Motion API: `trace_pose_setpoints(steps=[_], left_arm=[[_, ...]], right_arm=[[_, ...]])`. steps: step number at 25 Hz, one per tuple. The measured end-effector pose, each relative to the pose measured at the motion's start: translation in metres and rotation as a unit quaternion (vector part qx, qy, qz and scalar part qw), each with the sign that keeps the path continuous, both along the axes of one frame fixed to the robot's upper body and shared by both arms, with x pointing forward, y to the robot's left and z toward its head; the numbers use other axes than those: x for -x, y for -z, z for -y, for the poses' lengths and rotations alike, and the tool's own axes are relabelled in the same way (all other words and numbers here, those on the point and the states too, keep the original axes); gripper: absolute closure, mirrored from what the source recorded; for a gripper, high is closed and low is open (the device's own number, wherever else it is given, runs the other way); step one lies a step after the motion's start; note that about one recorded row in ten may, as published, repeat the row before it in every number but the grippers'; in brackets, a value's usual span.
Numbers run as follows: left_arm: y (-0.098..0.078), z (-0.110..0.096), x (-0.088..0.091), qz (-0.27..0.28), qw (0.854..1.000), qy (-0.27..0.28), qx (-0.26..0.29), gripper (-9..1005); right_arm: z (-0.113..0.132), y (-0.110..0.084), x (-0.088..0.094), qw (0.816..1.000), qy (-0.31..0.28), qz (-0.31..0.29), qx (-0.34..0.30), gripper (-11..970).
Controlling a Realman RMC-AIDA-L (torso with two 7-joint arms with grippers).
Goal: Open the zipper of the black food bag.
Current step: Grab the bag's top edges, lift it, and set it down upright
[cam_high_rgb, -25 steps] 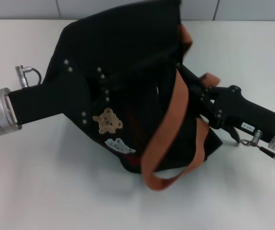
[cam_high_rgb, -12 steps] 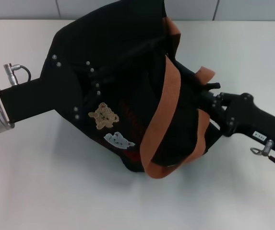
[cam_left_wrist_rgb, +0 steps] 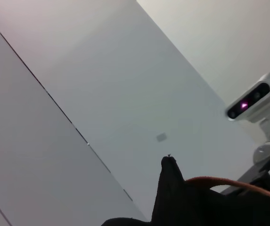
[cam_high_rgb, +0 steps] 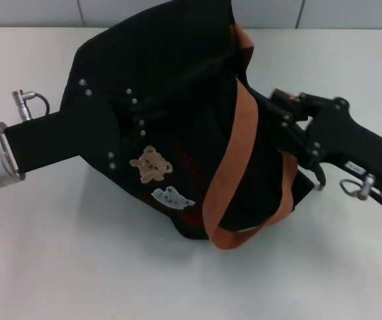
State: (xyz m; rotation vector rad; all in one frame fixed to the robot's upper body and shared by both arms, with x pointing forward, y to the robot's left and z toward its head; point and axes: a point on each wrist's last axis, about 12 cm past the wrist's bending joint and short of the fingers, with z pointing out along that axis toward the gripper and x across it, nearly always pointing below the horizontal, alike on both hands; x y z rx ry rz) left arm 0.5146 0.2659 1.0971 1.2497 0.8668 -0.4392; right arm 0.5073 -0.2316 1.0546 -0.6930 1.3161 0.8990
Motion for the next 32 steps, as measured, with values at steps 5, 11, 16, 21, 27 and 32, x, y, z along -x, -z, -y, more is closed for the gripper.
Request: trace_pose_setpoints(steps=[5, 11, 16, 21, 27, 32], left_arm=[[0.001, 0.004, 0.0, -0.001, 1.0, 0.01, -0.005, 907], [0.001, 0.005, 0.0, 0.0, 1.0, 0.011, -0.006, 905], [0.001, 0.005, 0.0, 0.001, 1.0, 0.011, -0.006, 904], [0.0, 0.006, -0.001, 0.003, 1.0, 0.012, -0.006, 904], [0.0, 0.006, -0.001, 0.004, 1.0, 0.016, -0.006, 902], [0.0, 0.007, -0.001, 0.004, 1.0, 0.017, -0.006, 901]], right_arm=[[-0.013, -0.01, -0.017, 1.0, -0.019, 0.017, 0.007, 781], [-0.022, -0.013, -0.027, 0.999, -0.024, 0.015, 0.018, 782], [-0.031, -0.012, -0.03, 0.998, -0.049, 0.005, 0.04, 782], [-0.033, -0.011, -0.031, 0.997, -0.054, 0.002, 0.047, 779], [-0.033, -0.01, -0.03, 0.997, -0.058, 0.001, 0.053, 733], [-0.034, -0.01, -0.029, 0.996, -0.071, 0.003, 0.058, 651]])
